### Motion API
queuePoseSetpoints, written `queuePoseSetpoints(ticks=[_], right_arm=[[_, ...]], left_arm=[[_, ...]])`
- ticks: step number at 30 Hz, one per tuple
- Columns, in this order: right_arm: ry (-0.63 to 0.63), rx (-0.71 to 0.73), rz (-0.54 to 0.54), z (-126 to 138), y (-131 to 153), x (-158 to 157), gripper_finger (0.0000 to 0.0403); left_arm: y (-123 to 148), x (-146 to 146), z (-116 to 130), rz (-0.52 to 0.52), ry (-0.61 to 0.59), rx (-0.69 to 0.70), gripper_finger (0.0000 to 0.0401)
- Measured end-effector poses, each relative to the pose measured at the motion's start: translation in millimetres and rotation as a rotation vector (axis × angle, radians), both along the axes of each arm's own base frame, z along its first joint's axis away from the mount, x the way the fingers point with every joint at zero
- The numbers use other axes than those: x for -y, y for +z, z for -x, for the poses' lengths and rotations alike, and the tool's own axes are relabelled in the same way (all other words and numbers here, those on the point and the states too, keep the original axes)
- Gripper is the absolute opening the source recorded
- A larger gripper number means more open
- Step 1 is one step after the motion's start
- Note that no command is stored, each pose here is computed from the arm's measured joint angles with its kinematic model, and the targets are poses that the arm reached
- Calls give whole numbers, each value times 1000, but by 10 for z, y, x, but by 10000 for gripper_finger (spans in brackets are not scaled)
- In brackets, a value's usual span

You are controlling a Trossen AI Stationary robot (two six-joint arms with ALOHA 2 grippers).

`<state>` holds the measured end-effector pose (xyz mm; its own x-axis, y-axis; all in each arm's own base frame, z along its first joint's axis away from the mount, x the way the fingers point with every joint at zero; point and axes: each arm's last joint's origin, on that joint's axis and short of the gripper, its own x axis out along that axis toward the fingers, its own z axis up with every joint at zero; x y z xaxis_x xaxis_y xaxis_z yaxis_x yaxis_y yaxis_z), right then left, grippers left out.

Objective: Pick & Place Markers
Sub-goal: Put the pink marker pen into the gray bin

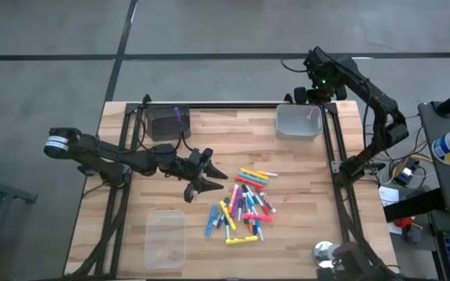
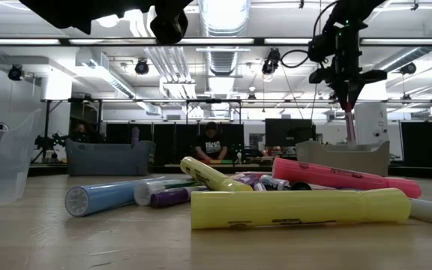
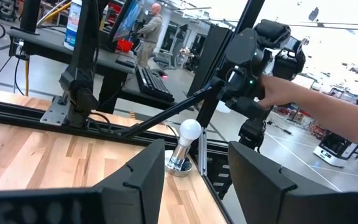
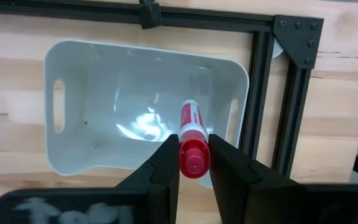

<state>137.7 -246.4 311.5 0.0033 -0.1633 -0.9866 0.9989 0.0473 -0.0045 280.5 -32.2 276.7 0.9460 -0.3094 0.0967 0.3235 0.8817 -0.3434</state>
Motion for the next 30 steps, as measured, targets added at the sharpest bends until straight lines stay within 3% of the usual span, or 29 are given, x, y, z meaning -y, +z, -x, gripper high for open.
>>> queuePoseSetpoints(ticks=[19, 30], right_arm=[[21, 35, 28, 3, -407, 65, 68], [-1, 67, 30, 67, -438, 115, 68]], left_arm=[[-7, 8, 0, -1, -3, -8, 170], [-10, 9, 0, -1, -3, -11, 170]])
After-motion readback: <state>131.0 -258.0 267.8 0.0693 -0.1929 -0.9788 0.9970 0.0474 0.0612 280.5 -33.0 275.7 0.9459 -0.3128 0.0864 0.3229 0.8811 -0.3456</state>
